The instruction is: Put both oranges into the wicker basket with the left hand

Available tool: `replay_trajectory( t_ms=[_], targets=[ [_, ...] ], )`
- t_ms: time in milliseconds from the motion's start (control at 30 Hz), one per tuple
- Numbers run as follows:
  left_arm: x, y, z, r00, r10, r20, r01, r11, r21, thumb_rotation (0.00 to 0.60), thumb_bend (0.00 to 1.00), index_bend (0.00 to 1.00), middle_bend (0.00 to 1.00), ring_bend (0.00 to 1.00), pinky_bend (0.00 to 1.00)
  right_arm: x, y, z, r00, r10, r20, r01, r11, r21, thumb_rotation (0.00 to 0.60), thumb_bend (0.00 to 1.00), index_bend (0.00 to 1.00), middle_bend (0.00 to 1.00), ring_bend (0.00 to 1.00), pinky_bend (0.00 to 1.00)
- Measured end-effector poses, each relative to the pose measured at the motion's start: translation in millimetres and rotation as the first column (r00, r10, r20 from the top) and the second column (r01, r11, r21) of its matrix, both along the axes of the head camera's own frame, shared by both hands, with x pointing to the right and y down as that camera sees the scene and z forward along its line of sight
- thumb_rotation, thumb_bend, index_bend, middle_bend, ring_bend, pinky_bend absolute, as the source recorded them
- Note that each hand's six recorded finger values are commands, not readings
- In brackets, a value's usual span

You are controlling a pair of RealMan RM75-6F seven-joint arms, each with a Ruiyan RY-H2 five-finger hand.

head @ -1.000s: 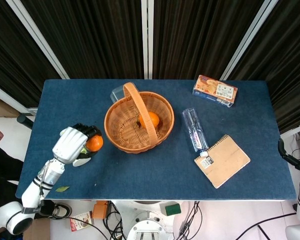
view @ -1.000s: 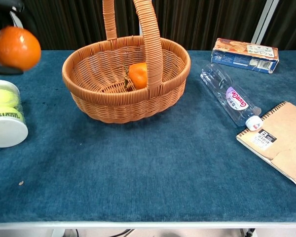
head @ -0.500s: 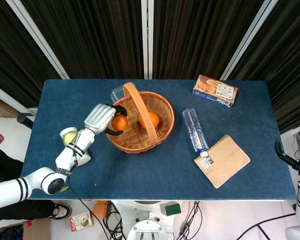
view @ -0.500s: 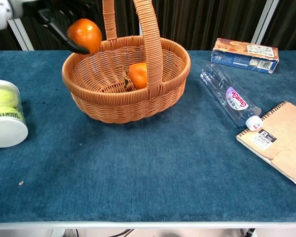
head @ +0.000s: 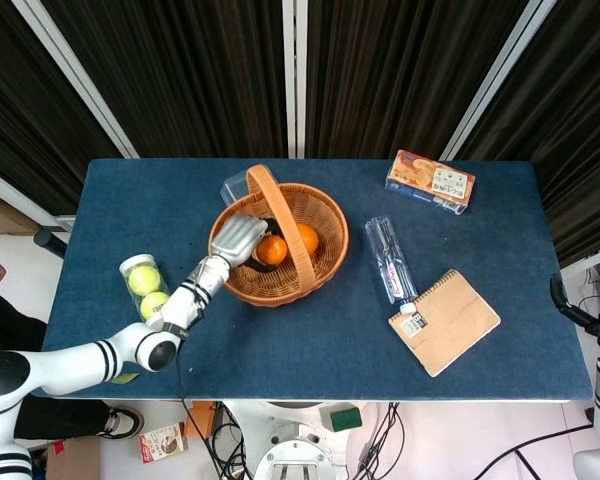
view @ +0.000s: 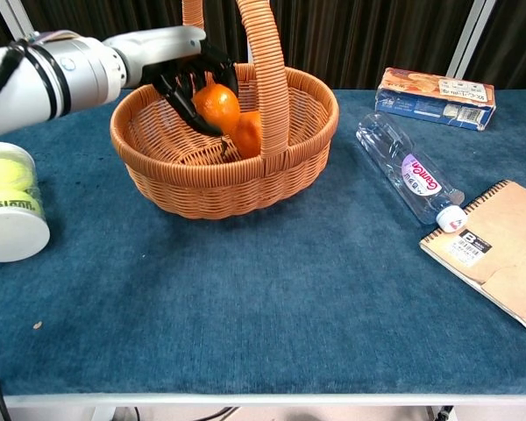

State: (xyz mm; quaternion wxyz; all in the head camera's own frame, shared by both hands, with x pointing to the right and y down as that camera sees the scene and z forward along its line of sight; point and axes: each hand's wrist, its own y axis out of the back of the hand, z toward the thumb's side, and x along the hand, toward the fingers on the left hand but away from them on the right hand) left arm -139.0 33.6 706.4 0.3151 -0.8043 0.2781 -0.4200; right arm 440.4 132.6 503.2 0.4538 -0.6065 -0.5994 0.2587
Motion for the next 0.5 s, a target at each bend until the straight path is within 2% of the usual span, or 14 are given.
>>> replay_trajectory(
  t_ms=[67, 167, 267, 333, 500],
  targets=[
    [-0.6, 1.4, 6.8, 0.999, 0.019, 0.031, -0.020, 1.000, 0.021, 0.600, 0.21, 0.52, 0.57, 0.53, 0.48, 1.9, 0.5, 1.3, 1.000, 0.004, 0.003, -0.004, 1.000, -0.004, 0.600, 0.38, 0.00, 0.00, 0.00, 0.00],
    [-1.2, 5.8, 17.6, 0.997, 0.046, 0.069, -0.049, 0.998, 0.037, 0.600, 0.20, 0.43, 0.51, 0.47, 0.47, 5.2, 0.4, 1.0, 1.000, 0.012, 0.008, -0.012, 1.000, -0.002, 0.600, 0.38, 0.00, 0.00, 0.00, 0.00],
    [-0.4, 9.6, 24.0, 0.994, 0.067, 0.081, -0.070, 0.997, 0.038, 0.600, 0.18, 0.30, 0.38, 0.33, 0.43, 7.3, 0.4, -1.0, 1.000, 0.015, 0.009, -0.015, 1.000, 0.006, 0.600, 0.38, 0.00, 0.00, 0.00, 0.00],
    [0.2, 11.9, 26.1, 0.994, 0.076, 0.080, -0.078, 0.997, 0.023, 0.600, 0.18, 0.23, 0.26, 0.21, 0.37, 7.6, 0.7, -1.6, 1.000, 0.014, 0.006, -0.014, 1.000, 0.008, 0.600, 0.38, 0.00, 0.00, 0.00, 0.00],
    [0.7, 15.9, 25.0, 0.991, 0.107, 0.076, -0.108, 0.994, 0.004, 0.600, 0.17, 0.17, 0.18, 0.13, 0.30, 9.5, 1.4, -1.3, 1.000, 0.017, -0.010, -0.017, 1.000, 0.004, 0.600, 0.38, 0.00, 0.00, 0.00, 0.00]
  ],
)
